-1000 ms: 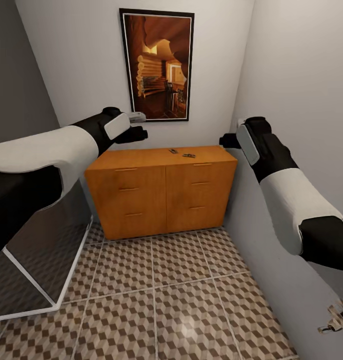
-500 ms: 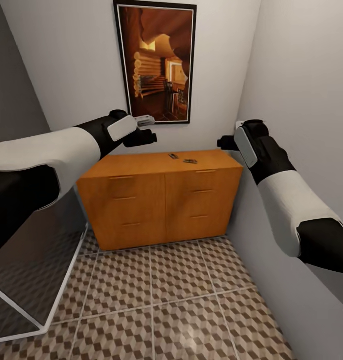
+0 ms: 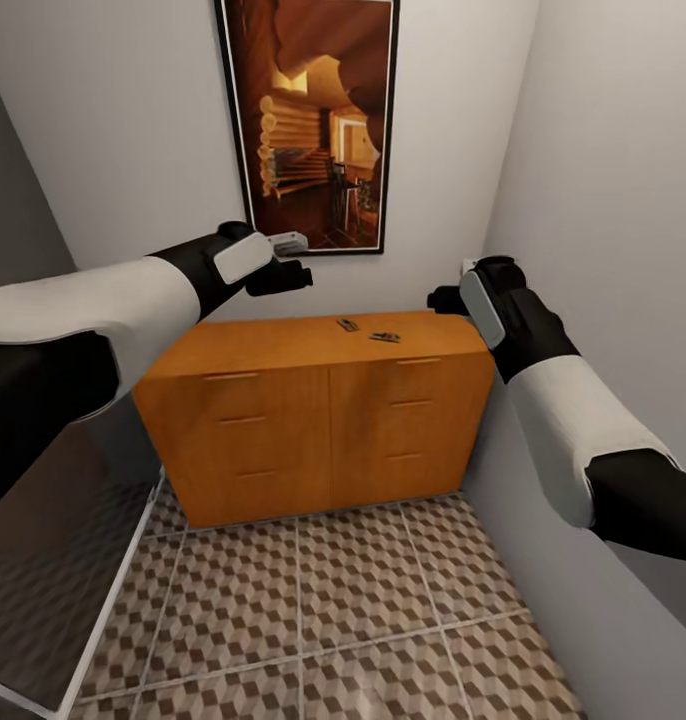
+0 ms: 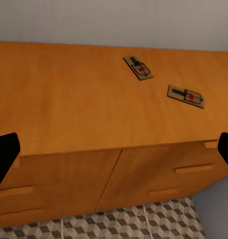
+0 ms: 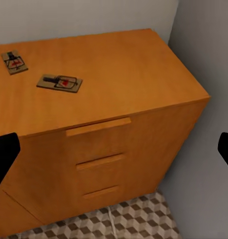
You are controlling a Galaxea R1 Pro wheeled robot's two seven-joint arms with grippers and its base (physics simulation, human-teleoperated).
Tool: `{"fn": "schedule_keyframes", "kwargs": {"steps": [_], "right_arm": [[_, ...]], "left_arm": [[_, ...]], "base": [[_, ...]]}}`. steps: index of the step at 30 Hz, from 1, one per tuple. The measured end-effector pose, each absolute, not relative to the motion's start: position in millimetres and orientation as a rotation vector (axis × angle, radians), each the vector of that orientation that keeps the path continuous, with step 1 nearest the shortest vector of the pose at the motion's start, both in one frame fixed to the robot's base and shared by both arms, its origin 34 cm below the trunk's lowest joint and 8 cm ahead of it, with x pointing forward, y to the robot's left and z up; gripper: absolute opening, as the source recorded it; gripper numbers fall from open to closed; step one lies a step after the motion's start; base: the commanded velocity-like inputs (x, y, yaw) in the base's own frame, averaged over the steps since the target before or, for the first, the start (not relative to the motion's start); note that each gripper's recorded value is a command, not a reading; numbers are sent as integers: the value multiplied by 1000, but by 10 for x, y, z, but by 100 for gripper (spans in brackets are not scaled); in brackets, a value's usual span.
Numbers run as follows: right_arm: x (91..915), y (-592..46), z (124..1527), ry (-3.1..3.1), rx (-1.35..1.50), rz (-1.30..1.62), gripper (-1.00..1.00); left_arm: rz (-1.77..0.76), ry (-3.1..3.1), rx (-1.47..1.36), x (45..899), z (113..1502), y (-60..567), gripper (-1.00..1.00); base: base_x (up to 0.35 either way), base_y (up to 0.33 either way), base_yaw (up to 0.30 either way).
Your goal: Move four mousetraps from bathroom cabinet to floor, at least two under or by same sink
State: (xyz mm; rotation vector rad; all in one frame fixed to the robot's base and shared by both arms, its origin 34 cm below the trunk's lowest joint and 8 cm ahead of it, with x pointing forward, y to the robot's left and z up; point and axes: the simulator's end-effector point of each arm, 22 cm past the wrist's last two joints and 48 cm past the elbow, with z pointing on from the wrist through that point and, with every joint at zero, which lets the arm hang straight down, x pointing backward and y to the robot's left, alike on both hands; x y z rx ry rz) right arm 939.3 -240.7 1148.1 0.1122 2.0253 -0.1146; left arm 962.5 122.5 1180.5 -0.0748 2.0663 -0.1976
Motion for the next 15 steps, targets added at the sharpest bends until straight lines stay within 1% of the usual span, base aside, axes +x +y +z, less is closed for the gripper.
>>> {"fn": "schedule_keyframes", "kwargs": {"steps": [15], "right_arm": [[9394,-2435,11248,2075,118,-125,100]], "left_arm": [[-196,2073,-71,9619,11763,1219,100]], "base": [[340,0,0]]}}
